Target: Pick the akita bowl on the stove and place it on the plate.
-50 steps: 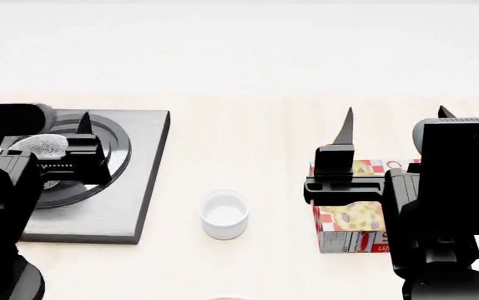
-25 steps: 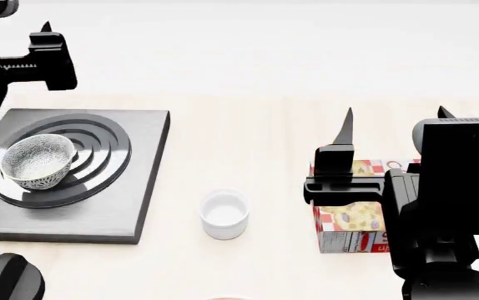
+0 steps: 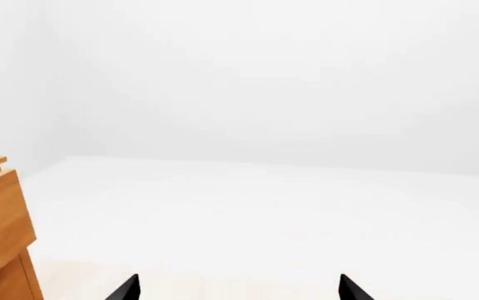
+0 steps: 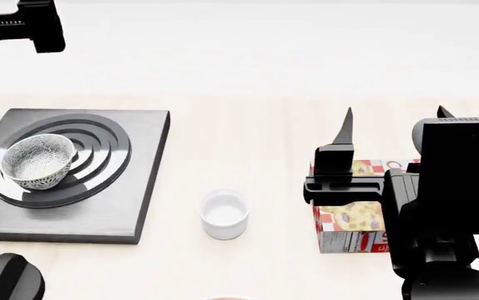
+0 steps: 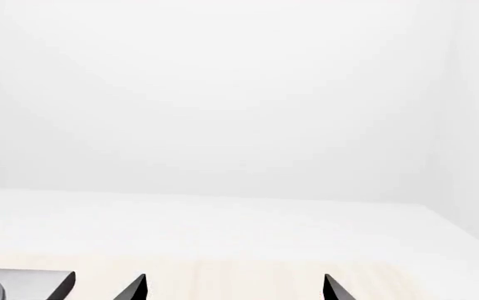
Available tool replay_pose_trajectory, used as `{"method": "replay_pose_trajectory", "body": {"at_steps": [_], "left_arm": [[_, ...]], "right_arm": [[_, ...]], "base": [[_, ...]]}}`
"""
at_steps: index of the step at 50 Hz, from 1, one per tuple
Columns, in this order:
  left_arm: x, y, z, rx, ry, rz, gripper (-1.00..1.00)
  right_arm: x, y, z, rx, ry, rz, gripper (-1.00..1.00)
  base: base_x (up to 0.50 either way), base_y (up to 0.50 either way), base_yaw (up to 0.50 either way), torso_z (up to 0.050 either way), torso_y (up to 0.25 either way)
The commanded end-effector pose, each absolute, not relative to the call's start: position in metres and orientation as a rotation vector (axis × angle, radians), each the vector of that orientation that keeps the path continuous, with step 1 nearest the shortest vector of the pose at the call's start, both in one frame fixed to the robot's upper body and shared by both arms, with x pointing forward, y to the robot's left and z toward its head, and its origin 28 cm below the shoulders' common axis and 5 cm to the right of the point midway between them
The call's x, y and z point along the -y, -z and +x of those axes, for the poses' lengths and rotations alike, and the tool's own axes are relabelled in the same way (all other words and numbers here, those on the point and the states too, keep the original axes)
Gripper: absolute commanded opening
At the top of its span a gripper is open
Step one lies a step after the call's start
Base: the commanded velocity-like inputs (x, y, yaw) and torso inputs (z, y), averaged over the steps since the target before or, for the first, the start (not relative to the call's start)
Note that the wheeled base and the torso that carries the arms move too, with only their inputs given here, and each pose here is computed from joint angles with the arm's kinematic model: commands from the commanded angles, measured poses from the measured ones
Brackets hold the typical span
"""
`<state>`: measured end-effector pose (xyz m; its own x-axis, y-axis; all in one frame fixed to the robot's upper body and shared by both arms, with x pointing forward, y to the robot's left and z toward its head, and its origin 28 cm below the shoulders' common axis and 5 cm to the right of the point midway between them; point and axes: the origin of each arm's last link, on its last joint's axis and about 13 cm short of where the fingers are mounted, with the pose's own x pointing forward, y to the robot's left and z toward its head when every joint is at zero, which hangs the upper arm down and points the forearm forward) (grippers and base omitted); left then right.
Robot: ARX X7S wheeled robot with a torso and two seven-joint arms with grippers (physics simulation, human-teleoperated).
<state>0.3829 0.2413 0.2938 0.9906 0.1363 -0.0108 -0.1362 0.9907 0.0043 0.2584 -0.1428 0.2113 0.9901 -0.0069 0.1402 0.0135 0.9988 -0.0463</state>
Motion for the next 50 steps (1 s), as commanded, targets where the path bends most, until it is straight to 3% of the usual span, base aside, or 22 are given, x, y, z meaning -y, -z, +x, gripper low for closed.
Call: {"method": "replay_pose_trajectory", "body": {"at_steps": [1, 22, 33, 41, 50], "left_arm": [[-0.245, -0.294, 0.387, -0.072, -0.127, 0.0, 1.0], [-0.242, -0.285, 0.385, -0.097, -0.063, -0.067, 1.0], [-0.241, -0.283, 0.385, -0.053, -0.035, 0.011, 1.0], [-0.239, -0.283, 0.386, -0.044, -0.024, 0.021, 1.0], [-0.239, -0.284, 0.385, -0.009, -0.021, 0.016, 1.0]], "right_arm": [[0.143, -0.211, 0.259, 0.141, 0.01, -0.047, 1.0], [0.143, -0.212, 0.258, 0.141, 0.011, -0.047, 1.0], [0.143, -0.211, 0.259, 0.142, 0.011, -0.046, 1.0], [0.143, -0.213, 0.258, 0.141, 0.011, -0.045, 1.0], [0.143, -0.212, 0.258, 0.141, 0.012, -0.045, 1.0]], "base": [[0.0, 0.0, 0.0, 0.0, 0.0], [0.0, 0.0, 0.0, 0.0, 0.0], [0.0, 0.0, 0.0, 0.0, 0.0], [0.0, 0.0, 0.0, 0.0, -0.194], [0.0, 0.0, 0.0, 0.0, 0.0]]}}
